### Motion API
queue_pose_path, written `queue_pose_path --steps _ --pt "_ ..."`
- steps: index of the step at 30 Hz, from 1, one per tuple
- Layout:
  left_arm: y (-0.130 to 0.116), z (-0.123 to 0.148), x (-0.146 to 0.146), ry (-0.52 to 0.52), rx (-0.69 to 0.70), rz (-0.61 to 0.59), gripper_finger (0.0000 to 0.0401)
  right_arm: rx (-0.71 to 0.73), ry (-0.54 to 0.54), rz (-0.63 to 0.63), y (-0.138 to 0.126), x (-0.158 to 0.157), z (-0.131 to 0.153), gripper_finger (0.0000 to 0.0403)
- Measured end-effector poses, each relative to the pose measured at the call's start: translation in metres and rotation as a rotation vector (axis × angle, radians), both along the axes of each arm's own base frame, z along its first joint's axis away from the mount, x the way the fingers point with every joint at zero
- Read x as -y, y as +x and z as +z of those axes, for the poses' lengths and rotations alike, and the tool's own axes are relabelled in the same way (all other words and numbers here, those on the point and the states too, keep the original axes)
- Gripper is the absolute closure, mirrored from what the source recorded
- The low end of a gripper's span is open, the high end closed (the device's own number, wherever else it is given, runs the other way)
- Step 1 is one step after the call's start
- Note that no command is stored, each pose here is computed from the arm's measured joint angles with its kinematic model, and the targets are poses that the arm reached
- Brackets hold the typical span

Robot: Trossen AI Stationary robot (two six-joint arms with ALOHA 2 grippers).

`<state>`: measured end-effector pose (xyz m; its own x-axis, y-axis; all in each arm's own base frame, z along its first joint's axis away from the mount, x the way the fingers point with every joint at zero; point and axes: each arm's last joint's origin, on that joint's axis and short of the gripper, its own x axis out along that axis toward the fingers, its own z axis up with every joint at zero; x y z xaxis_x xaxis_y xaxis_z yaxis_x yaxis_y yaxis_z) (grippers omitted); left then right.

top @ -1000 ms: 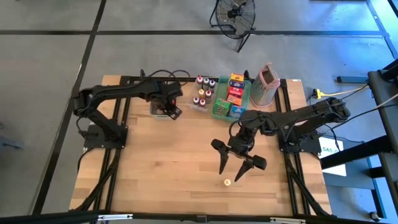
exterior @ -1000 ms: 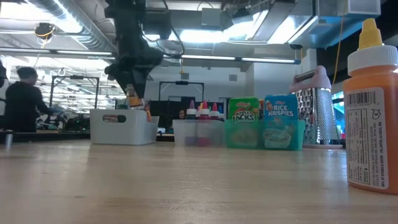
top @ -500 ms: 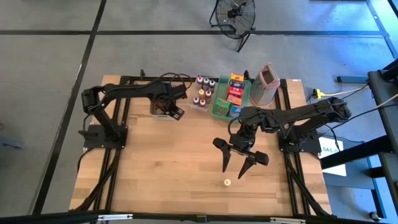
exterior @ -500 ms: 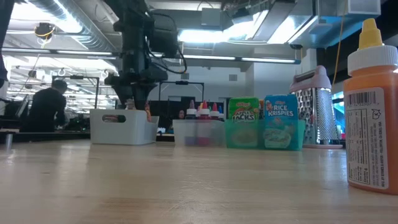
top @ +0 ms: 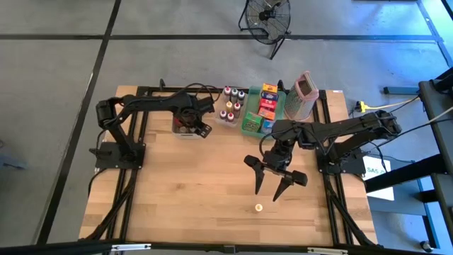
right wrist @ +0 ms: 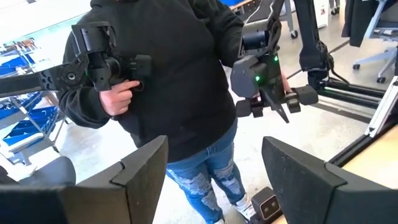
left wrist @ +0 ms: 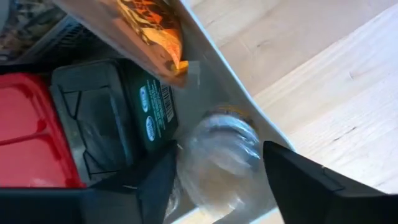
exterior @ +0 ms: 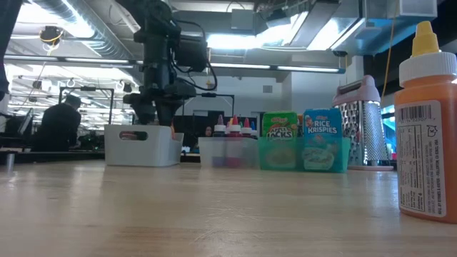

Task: Pick & Place Kitchen Items
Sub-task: Put the brown seasoning bottle into the gray bin, then put the yellow food coloring bottle into the transparent bin

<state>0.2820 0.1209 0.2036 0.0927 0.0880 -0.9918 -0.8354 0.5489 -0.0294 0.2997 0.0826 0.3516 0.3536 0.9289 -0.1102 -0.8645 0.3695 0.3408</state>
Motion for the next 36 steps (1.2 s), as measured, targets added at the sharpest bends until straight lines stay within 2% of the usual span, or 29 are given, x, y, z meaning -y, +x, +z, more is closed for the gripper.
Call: queue_pose_path --steps 4,14,19,25,31,36 --pt "0.0 0.0 0.0 0.0 0.0 -0.005 0.0149 -0.001 -0.003 -0.002 0.0 0.001 -0.001 0.0139" --pt "0.002 0.009 -0.001 0.02 0.022 -0.049 0.0147 -0.005 0.0 -0.001 0.001 0.006 -0.001 0.0139" --pt "0.003 0.032 -0.002 0.057 0.101 -0.061 0.0146 -0.001 0.0 -0.006 0.001 0.007 -0.001 0.0139" --pt "-0.002 0.076 0.003 0.099 0.249 -0.087 0.0146 -0.007 0.006 -0.038 -0.003 0.013 0.005 0.0139" --pt "-0.025 0.12 0.024 0.141 0.402 -0.204 0.0146 -0.104 0.014 -0.1 -0.021 0.017 0.015 0.0139" --pt "-0.046 0.147 0.045 0.182 0.509 -0.261 0.0146 -0.219 -0.036 -0.258 -0.04 0.016 0.017 0.0139"
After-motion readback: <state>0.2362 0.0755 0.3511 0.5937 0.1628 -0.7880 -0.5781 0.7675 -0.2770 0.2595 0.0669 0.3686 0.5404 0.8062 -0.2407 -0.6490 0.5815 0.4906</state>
